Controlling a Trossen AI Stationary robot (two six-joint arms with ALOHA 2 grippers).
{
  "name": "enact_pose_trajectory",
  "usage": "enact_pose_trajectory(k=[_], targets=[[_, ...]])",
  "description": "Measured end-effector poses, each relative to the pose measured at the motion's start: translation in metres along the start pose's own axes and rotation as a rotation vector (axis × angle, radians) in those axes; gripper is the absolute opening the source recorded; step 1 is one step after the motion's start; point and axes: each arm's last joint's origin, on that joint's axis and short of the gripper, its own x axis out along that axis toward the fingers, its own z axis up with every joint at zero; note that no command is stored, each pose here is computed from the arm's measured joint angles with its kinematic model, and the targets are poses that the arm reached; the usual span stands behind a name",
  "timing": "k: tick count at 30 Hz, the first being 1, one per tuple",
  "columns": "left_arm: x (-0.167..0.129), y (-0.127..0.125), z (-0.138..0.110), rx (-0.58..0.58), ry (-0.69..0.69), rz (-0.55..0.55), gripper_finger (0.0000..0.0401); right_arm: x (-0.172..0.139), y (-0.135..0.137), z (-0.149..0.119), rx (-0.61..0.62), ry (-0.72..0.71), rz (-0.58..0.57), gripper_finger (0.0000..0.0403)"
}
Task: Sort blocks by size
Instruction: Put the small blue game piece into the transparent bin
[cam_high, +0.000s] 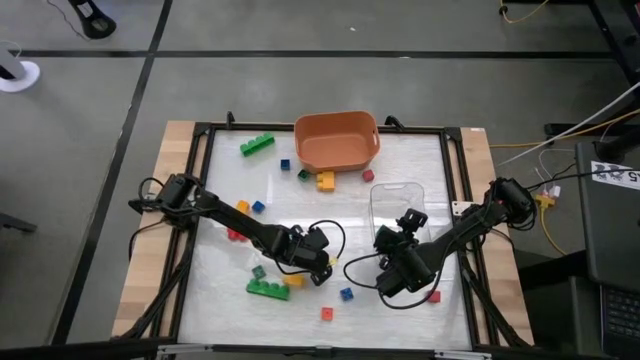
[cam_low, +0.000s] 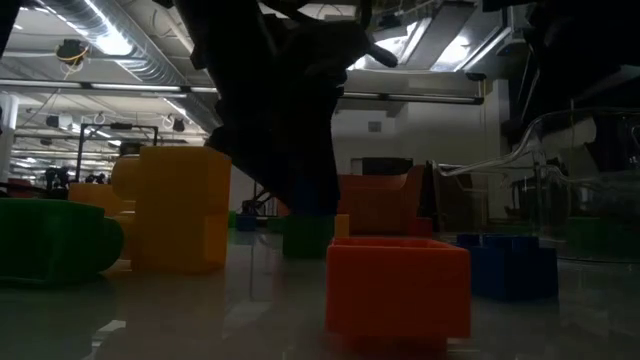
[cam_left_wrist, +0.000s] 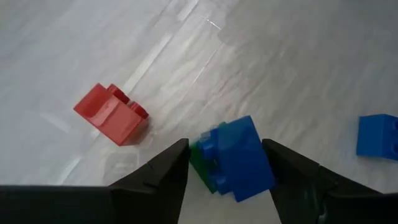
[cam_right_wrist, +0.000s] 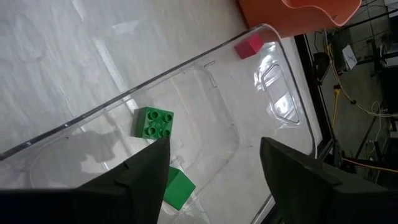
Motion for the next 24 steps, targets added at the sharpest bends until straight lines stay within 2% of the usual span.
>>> enact_pose_trajectory(k=[8,13,17,19,24], targets=[[-0.001,0.0,0.0,0.044,-0.004,-0.001,0.0074,-0.001,-0.002,-0.001,-0.029,0.002,-0.002,0.0248],[-0.006,-0.001,0.003,0.078,-0.016,-0.015,0.0074,-0.01,-0.018,-0.002,-0.035,-0.002,0.013,0.0248],[-0.017,-0.005,0.019,0.114,-0.069,-0.062,0.0074,-0.026,-0.037,-0.009,-0.02,-0.045,0.056,0.0248],[-0.021,-0.009,0.031,0.155,-0.135,-0.11,0.0074,-0.037,-0.046,-0.015,-0.017,-0.078,0.091,0.0248],[-0.023,-0.018,0.068,0.267,-0.414,-0.258,0.0079,-0.063,-0.061,-0.038,0.025,-0.157,0.206,0.0248]])
